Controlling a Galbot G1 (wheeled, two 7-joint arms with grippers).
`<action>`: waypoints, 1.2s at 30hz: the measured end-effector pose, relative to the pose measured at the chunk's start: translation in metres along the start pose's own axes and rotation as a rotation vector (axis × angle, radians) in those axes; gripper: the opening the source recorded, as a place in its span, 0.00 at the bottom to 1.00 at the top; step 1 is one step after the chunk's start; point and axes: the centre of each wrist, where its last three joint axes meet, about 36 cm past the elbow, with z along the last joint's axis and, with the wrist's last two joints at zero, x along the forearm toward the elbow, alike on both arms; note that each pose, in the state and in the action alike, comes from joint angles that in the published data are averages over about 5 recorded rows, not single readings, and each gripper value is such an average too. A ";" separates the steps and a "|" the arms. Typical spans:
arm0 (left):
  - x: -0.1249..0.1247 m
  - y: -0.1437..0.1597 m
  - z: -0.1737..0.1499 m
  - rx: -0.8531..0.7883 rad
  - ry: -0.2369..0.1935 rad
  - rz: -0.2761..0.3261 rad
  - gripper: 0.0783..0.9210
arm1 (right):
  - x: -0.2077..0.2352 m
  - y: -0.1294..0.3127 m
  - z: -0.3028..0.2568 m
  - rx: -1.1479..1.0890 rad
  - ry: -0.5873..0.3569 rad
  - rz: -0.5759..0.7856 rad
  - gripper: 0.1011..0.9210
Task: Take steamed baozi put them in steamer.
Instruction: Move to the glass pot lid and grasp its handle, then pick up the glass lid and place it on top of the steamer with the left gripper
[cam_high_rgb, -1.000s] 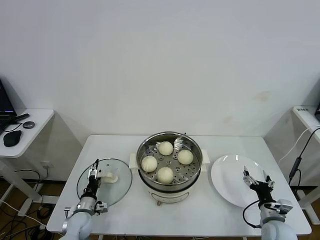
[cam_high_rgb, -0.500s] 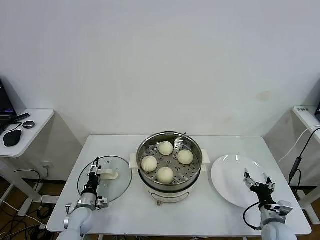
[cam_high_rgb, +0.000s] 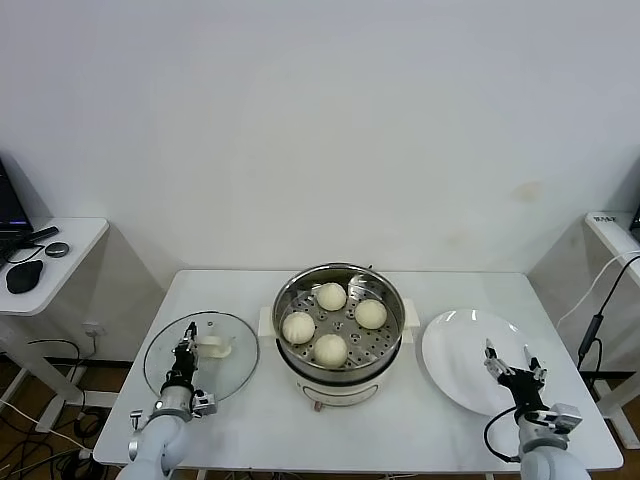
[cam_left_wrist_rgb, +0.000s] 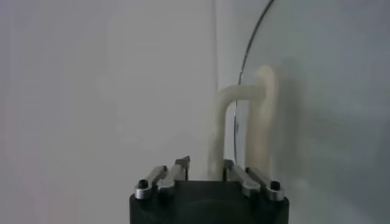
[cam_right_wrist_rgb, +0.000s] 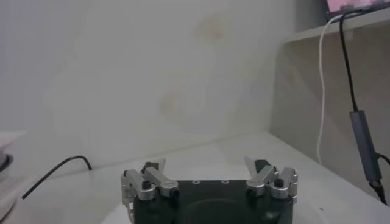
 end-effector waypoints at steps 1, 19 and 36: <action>0.002 0.003 -0.002 0.004 0.010 -0.002 0.13 | 0.000 0.000 0.000 0.000 -0.001 -0.001 0.88; 0.031 0.088 -0.055 -0.018 0.313 -0.106 0.12 | 0.001 0.008 0.000 -0.011 0.003 -0.020 0.88; 0.066 0.187 -0.121 0.070 0.314 -0.126 0.12 | 0.004 0.011 0.015 -0.005 0.024 -0.017 0.88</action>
